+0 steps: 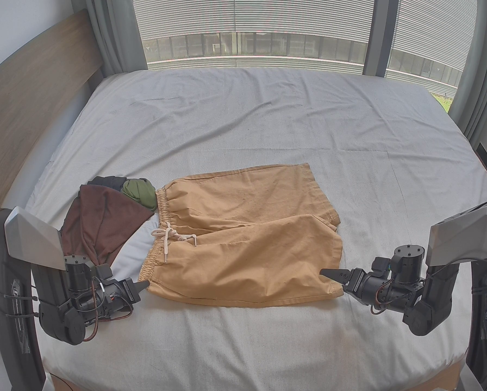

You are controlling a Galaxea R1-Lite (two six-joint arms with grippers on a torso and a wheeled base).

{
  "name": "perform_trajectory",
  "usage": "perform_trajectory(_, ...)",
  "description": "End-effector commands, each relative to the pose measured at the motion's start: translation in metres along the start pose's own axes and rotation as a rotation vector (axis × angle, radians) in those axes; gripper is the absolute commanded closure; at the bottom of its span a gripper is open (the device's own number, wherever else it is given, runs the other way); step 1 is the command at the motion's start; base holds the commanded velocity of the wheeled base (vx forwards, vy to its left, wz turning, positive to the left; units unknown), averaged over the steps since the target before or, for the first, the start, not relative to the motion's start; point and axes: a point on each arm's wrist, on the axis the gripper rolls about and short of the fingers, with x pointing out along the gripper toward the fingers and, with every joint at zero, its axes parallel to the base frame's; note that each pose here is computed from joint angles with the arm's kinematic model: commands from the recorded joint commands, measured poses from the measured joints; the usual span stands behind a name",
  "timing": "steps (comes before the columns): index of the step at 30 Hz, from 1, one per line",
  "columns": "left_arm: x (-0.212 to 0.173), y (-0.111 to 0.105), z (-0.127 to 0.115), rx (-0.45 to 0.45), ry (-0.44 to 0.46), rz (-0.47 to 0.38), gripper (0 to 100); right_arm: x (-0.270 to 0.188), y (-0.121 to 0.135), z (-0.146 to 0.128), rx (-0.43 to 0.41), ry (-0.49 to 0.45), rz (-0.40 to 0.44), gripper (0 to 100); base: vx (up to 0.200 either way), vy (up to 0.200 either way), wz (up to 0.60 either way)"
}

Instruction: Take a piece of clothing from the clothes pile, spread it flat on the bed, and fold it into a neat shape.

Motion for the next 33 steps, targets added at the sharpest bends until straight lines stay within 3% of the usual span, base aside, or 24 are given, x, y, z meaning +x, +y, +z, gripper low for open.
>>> perform_trajectory(1, 0.000, 0.000, -0.001, -0.001, 0.002, 0.001, 100, 0.000, -0.001, -0.002, 0.003, 0.008, -0.005, 0, 0.000, 0.000, 0.00)
perform_trajectory(3, 0.000, 0.001, -0.001, -0.002, 0.003, 0.001, 100, -0.002, -0.002, -0.004, 0.006, 0.014, -0.011, 0, 0.000, 0.000, 0.00)
perform_trajectory(4, 0.000, 0.001, -0.001, -0.002, 0.003, 0.001, 100, -0.001, -0.002, -0.004, 0.006, 0.015, -0.011, 100, 0.000, 0.000, 0.00)
perform_trajectory(21, 0.001, -0.001, -0.002, -0.002, 0.006, -0.003, 100, -0.008, -0.007, -0.011, 0.021, 0.042, -0.042, 100, 0.000, 0.000, 0.00)
perform_trajectory(33, -0.008, -0.009, -0.003, 0.000, 0.036, -0.055, 100, -0.030, -0.014, -0.014, -0.006, 0.070, -0.115, 100, 0.000, 0.000, 0.00)
